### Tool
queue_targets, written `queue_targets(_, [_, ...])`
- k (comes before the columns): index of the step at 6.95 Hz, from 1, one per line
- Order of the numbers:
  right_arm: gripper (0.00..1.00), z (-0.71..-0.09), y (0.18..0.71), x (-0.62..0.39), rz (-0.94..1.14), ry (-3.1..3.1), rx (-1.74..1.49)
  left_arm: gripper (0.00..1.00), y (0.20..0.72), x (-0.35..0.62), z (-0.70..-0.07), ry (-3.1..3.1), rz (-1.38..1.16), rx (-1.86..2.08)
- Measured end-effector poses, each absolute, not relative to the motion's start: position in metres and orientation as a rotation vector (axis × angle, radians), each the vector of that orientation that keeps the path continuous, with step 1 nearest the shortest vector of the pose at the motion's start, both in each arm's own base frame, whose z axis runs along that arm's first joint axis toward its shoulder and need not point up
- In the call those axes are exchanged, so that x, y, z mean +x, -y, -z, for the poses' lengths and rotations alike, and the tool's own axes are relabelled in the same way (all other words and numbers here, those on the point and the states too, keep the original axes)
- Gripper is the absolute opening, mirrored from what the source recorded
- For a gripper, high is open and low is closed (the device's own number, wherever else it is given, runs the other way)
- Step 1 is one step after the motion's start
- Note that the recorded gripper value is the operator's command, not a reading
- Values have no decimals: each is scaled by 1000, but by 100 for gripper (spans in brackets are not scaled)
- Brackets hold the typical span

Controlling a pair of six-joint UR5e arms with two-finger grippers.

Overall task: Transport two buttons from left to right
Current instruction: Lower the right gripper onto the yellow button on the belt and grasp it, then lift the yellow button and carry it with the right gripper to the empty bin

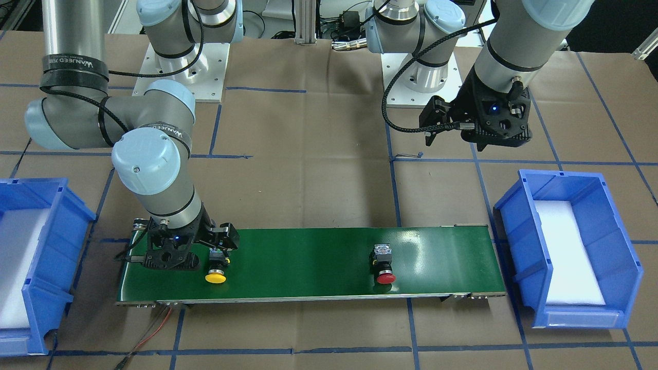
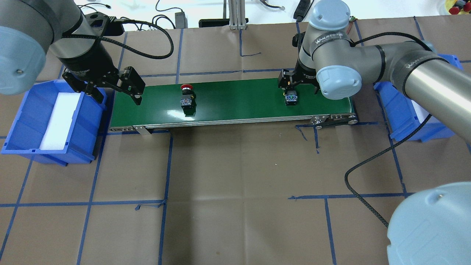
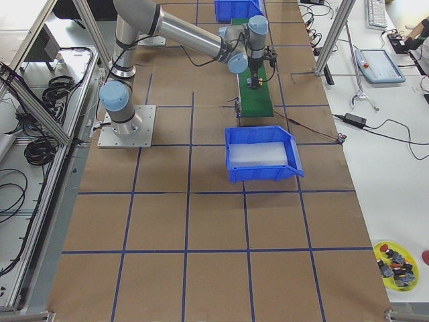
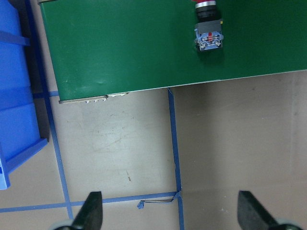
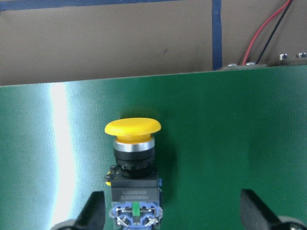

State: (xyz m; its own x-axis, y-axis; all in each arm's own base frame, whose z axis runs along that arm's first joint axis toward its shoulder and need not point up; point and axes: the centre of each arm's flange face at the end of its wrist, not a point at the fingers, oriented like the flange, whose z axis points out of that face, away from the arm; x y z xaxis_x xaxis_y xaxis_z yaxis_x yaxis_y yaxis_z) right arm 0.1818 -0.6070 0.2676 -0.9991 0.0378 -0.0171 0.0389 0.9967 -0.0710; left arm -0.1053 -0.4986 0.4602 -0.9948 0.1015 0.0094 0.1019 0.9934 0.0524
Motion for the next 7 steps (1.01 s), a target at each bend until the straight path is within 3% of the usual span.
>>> queue_targets(1, [100, -259, 606, 182, 88, -3125, 60, 100, 498, -105, -460, 3130, 84, -160])
queue_targets(2, [57, -250, 606, 182, 68, -3127, 61, 100, 498, -105, -460, 3130, 85, -160])
queue_targets(3, [7, -243, 607, 182, 54, -3128, 60, 100, 498, -105, -460, 3130, 85, -160])
queue_targets(7, [6, -251, 612, 177, 77, -3141, 43, 100, 498, -105, -460, 3130, 84, -160])
